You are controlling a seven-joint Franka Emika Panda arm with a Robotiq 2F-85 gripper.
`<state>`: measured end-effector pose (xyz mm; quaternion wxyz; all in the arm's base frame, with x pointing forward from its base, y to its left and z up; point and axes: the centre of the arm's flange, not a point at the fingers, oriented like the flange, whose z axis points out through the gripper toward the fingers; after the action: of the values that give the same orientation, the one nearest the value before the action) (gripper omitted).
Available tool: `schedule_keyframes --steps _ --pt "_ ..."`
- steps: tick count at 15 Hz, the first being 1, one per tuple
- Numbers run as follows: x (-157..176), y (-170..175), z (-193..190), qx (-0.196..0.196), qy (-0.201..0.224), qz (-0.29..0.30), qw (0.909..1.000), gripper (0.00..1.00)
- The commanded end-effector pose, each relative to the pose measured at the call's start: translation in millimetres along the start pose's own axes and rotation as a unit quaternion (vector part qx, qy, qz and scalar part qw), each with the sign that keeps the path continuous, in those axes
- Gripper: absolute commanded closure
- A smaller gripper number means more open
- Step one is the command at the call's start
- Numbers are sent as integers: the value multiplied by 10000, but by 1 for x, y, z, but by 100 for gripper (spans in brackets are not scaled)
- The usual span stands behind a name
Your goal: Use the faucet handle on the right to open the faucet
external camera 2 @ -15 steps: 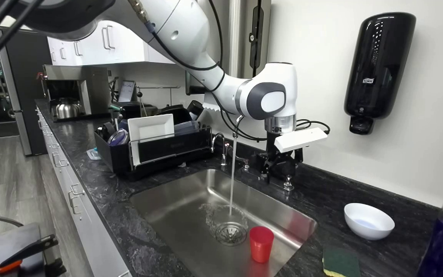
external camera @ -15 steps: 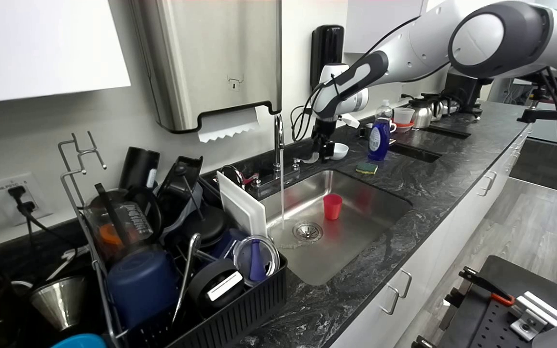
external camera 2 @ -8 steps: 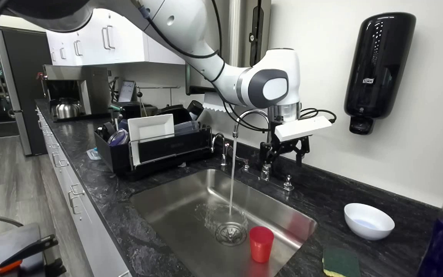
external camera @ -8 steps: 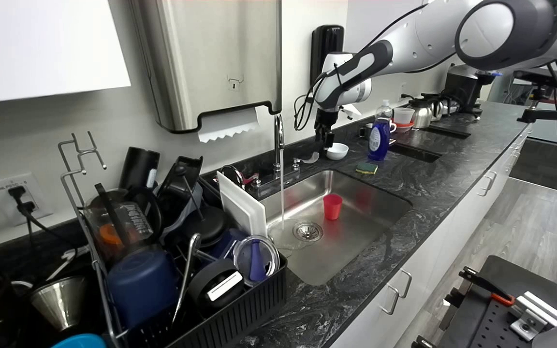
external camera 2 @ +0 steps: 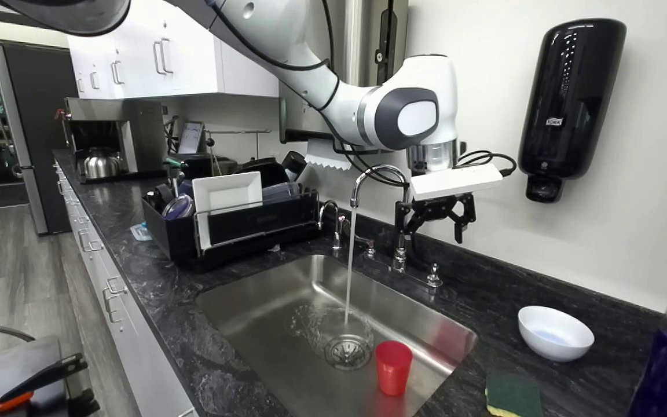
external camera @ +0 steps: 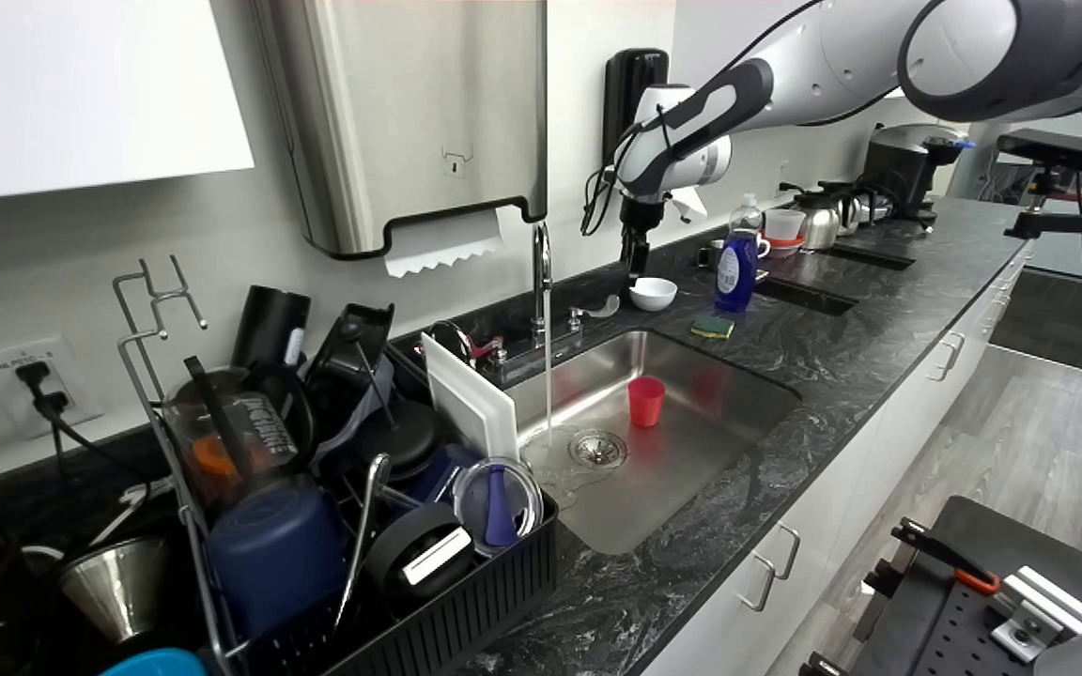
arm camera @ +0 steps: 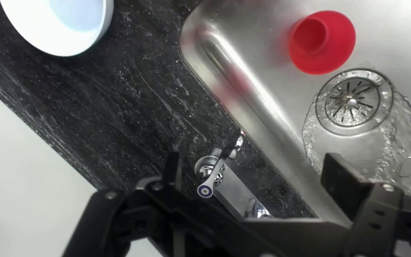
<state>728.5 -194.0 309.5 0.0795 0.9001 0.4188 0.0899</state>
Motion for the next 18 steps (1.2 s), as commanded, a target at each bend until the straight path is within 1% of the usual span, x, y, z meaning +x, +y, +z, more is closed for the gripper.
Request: schedule_keyframes --steps 1,5,9,18 --pt "-12 -18 -18 36 49 317 9995 0" --pt "-19 -27 -36 16 22 518 9987 0" --pt "-31 -41 -51 35 -47 559 9984 0" --pt "-65 -90 -86 91 -206 889 9958 0"
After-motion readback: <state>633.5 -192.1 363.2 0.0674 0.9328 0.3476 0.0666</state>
